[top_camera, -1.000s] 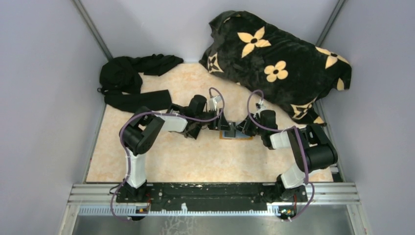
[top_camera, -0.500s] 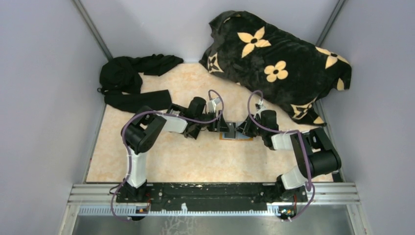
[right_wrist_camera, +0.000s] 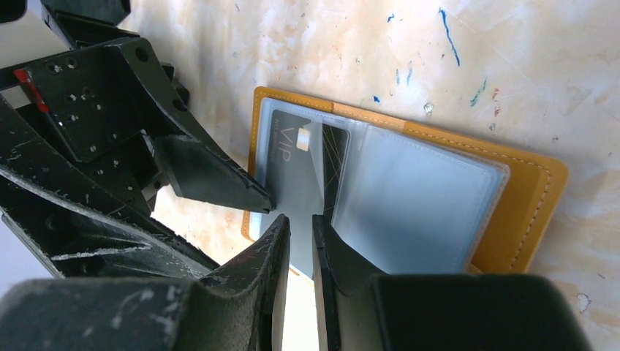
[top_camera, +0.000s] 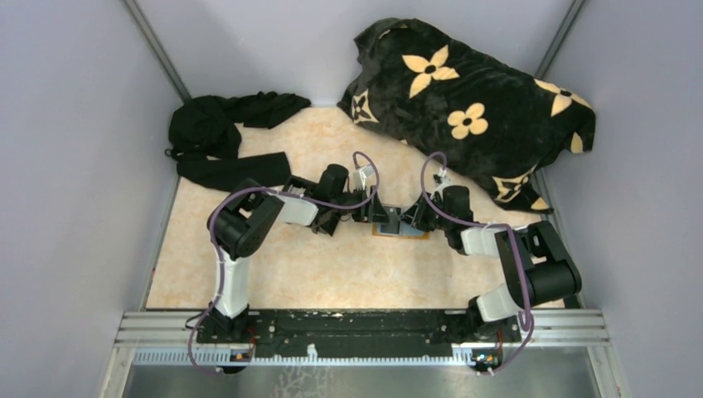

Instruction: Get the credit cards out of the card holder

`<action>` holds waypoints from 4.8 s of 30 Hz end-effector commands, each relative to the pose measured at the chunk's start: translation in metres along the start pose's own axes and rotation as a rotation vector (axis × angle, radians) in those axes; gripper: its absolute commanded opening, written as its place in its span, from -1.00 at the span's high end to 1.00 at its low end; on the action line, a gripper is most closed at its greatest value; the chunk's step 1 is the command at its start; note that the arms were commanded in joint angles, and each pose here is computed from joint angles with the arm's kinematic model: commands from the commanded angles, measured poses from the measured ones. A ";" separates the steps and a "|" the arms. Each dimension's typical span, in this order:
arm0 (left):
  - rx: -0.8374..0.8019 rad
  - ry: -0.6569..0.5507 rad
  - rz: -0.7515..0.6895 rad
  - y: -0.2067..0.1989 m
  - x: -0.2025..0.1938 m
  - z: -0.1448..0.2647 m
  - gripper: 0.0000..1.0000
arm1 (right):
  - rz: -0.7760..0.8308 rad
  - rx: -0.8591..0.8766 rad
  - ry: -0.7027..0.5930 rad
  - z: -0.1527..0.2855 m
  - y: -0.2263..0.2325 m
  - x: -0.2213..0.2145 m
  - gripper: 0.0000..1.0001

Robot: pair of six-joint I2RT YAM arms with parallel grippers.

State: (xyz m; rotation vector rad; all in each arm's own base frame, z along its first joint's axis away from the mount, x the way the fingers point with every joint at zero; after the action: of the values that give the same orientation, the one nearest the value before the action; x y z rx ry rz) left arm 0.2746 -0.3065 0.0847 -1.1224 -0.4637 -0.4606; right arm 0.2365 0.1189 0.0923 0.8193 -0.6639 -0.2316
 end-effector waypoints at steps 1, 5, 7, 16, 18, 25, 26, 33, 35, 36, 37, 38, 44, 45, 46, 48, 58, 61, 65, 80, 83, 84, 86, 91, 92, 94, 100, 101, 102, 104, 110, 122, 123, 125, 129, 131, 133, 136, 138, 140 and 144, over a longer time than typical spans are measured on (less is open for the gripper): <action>0.062 0.019 0.016 -0.002 -0.001 0.011 -0.23 | 0.048 0.053 -0.040 -0.003 0.011 0.014 0.63; 0.054 -0.010 -0.014 -0.016 0.010 0.018 -0.23 | 0.043 0.056 -0.034 -0.004 0.009 0.013 0.63; 0.058 -0.009 -0.019 -0.016 0.010 0.019 -0.23 | 0.044 0.058 -0.033 -0.004 0.010 0.013 0.63; 0.093 0.017 0.014 -0.002 -0.002 0.013 -0.23 | 0.043 0.049 -0.033 -0.004 0.008 0.012 0.63; 0.108 0.027 0.019 0.003 -0.006 0.012 -0.23 | 0.041 0.048 -0.034 -0.004 0.008 0.012 0.63; 0.157 0.060 0.048 0.015 -0.013 0.008 -0.23 | 0.042 0.041 -0.042 -0.004 0.008 0.013 0.61; 0.162 0.064 0.052 0.016 -0.014 0.007 -0.23 | 0.041 0.034 -0.047 -0.004 0.008 0.013 0.57; 0.184 0.084 0.072 0.022 -0.019 0.005 -0.23 | 0.034 -0.029 -0.065 -0.004 0.001 0.014 0.28; 0.185 0.088 0.075 0.022 -0.020 0.005 -0.23 | 0.038 -0.036 -0.066 -0.005 0.000 0.014 0.24; 0.184 0.089 0.077 0.022 -0.020 0.005 -0.23 | 0.038 -0.034 -0.061 -0.005 0.000 0.013 0.24; 0.184 0.091 0.079 0.023 -0.020 0.005 -0.23 | 0.037 -0.033 -0.054 -0.006 -0.002 0.012 0.23; 0.183 0.092 0.080 0.023 -0.020 0.004 -0.23 | 0.036 -0.029 -0.044 -0.008 -0.003 0.011 0.24; 0.186 0.101 0.089 0.025 -0.022 0.003 -0.23 | 0.006 0.038 0.008 -0.016 -0.008 0.001 0.34; 0.188 0.101 0.089 0.025 -0.022 0.003 -0.23 | 0.004 0.052 0.012 -0.017 -0.008 0.000 0.36; 0.188 0.102 0.090 0.025 -0.022 0.003 -0.23 | -0.001 0.057 0.013 -0.018 -0.009 0.000 0.38; 0.189 0.104 0.092 0.026 -0.022 0.003 -0.23 | 0.001 0.063 0.015 -0.019 -0.009 -0.001 0.40; 0.187 0.112 0.105 0.029 -0.023 0.001 -0.23 | 0.037 0.179 0.032 -0.013 0.003 0.001 0.49; 0.188 0.114 0.106 0.030 -0.024 0.001 -0.23 | 0.059 0.203 0.031 -0.010 0.011 0.006 0.50; 0.182 0.116 0.110 0.030 -0.024 0.000 -0.23 | 0.082 0.199 0.043 -0.009 0.014 0.009 0.51; 0.166 0.122 0.113 0.031 -0.025 -0.001 -0.23 | 0.083 0.265 0.070 -0.008 0.022 0.006 0.92; 0.168 0.121 0.112 0.030 -0.025 0.000 -0.23 | 0.089 0.258 0.065 -0.008 0.022 0.006 1.00; 0.170 0.121 0.112 0.030 -0.025 0.000 -0.23 | 0.089 0.253 0.059 -0.007 0.023 0.006 1.00; 0.168 0.120 0.115 0.031 -0.025 0.001 -0.22 | 0.092 0.237 0.040 -0.005 0.023 0.008 1.00; 0.161 0.118 0.124 0.031 -0.025 0.002 -0.22 | 0.091 0.194 -0.021 0.004 0.021 0.021 1.00; 0.159 0.118 0.125 0.031 -0.025 0.002 -0.22 | 0.090 0.189 -0.030 0.006 0.020 0.024 1.00; 0.154 0.118 0.128 0.031 -0.026 0.002 -0.23 | 0.088 0.185 -0.046 0.010 0.019 0.029 1.00; 0.148 0.117 0.134 0.032 -0.027 0.002 -0.22 | 0.081 0.155 -0.092 0.021 0.015 0.037 1.00; 0.149 0.116 0.135 0.033 -0.027 0.003 -0.22 | 0.082 0.150 -0.102 0.023 0.015 0.038 1.00; 0.149 0.115 0.135 0.033 -0.027 0.003 -0.23 | 0.083 0.141 -0.112 0.025 0.015 0.040 1.00; 0.147 0.113 0.135 0.033 -0.026 0.003 -0.22 | 0.085 0.118 -0.125 0.028 0.014 0.042 1.00; 0.131 0.106 0.136 0.032 -0.026 0.004 -0.23 | 0.077 0.083 -0.182 0.038 0.014 0.047 1.00; -0.040 -0.007 0.106 0.016 -0.016 0.016 -0.40 | 0.081 0.136 -0.207 0.051 0.033 0.058 1.00; -0.098 -0.038 0.085 0.012 -0.012 0.018 -0.47 | 0.083 0.156 -0.204 0.053 0.037 0.059 1.00; -0.187 -0.069 0.094 0.004 -0.009 0.024 -0.57 | 0.085 0.195 -0.196 0.056 0.045 0.061 1.00; -0.286 -0.130 0.075 -0.006 -0.004 0.030 -0.60 | 0.083 0.249 -0.187 0.062 0.054 0.061 1.00; -0.317 -0.165 0.054 -0.012 -0.001 0.033 -0.58 | 0.084 0.257 -0.182 0.063 0.055 0.060 1.00; -0.336 -0.177 0.039 -0.016 0.002 0.034 -0.57 | 0.089 0.266 -0.180 0.065 0.056 0.060 1.00; -0.356 -0.190 0.027 -0.018 0.007 0.033 -0.57 | 0.079 0.289 -0.176 0.067 0.058 0.057 1.00; -0.383 -0.206 0.023 -0.021 0.011 0.033 -0.56 | 0.074 0.314 -0.177 0.068 0.060 0.056 1.00; -0.407 -0.220 0.020 -0.023 0.016 0.032 -0.54 | 0.063 0.331 -0.172 0.068 0.060 0.054 1.00; -0.422 -0.242 0.012 -0.024 0.018 0.028 -0.49 | 0.056 0.329 -0.169 0.068 0.057 0.049 1.00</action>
State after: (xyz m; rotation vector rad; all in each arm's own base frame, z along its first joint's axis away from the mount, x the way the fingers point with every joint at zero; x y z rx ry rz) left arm 0.2702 -0.2869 0.1136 -1.5269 -0.5289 -0.3789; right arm 0.2309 0.0950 0.1791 1.0537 -0.8351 -0.1801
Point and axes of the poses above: each gripper's point midway between its finger pads, its own z axis back along the fingers, its own y axis along the line the jaws close on, x = y × z, the point moved 10 cm from there along z, back along the fingers, and after that the axes turned 6 degrees about -z, right-handed, at the moved point
